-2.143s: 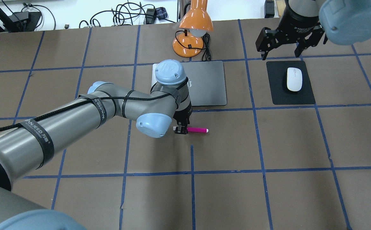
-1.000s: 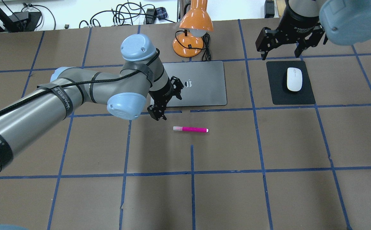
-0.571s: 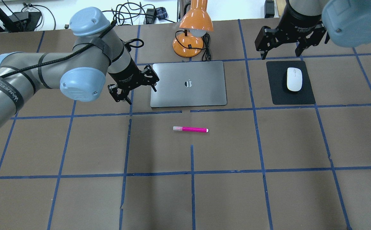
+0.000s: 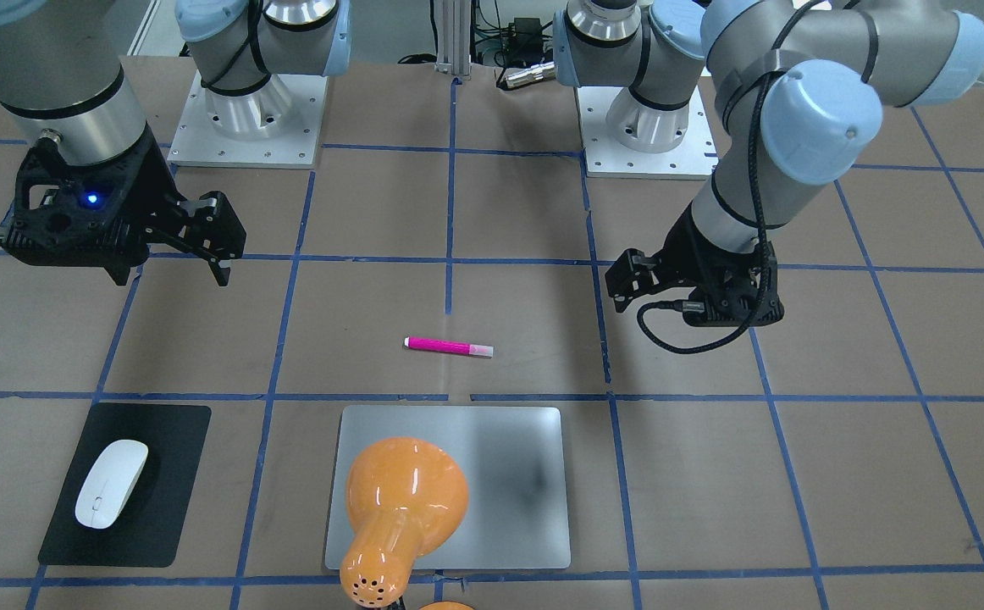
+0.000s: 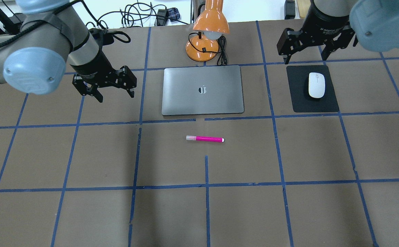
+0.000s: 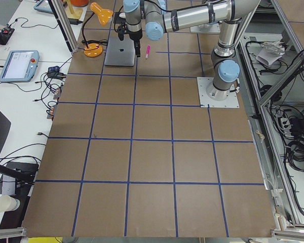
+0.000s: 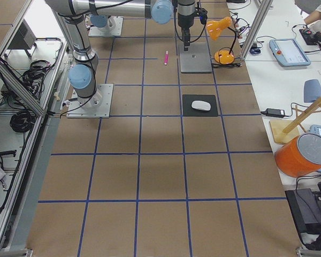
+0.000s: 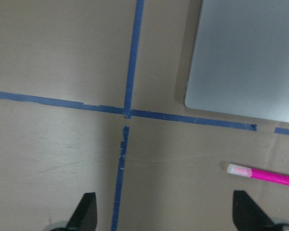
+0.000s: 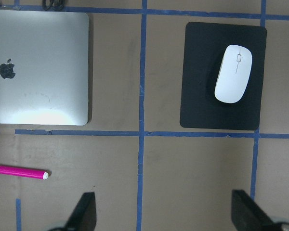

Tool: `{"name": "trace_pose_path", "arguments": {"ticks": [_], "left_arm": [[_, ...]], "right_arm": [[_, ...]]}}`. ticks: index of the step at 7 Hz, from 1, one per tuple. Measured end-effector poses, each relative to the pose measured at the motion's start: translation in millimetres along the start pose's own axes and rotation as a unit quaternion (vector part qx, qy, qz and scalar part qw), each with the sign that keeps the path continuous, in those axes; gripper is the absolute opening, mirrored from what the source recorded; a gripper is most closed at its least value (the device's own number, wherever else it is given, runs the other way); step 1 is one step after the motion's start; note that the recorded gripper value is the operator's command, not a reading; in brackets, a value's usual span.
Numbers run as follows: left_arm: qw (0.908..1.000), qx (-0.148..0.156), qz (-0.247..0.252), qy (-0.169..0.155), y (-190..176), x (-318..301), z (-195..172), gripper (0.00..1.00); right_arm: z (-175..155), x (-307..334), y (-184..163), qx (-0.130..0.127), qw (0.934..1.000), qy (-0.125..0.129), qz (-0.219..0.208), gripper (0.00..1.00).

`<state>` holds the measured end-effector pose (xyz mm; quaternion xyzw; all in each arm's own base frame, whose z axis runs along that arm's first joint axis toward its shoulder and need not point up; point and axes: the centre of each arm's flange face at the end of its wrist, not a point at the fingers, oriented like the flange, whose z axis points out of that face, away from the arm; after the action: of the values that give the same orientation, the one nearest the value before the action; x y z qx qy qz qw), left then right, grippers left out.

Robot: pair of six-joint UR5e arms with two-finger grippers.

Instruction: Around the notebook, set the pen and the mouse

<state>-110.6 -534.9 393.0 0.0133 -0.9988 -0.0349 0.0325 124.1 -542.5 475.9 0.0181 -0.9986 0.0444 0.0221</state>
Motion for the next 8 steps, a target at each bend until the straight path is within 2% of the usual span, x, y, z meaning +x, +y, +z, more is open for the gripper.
{"name": "trace_pose_path", "arguments": {"ticks": [2,3,6,8], "left_arm": [[0.9988,-0.012,0.032,-0.036,15.5,-13.4,-34.1,1.0],[0.9983,-0.015,0.036,-0.042,25.6,-13.8,-44.2,1.0],[0.9983,-0.011,0.038,-0.043,45.6,-11.7,-60.9,1.0],[0.9984,-0.011,0.036,-0.042,49.8,-11.3,-60.4,1.0]], "right_arm": [[-0.6,1.7,-2.1,0.004,1.0,0.003,0.001,1.0],[-3.0,1.3,-0.4,0.005,1.0,0.002,0.001,1.0],[-2.8,-2.4,5.6,-0.008,0.9999,-0.007,-0.001,1.0],[-3.6,-6.0,8.2,-0.018,0.9995,-0.024,0.0,1.0]]}}
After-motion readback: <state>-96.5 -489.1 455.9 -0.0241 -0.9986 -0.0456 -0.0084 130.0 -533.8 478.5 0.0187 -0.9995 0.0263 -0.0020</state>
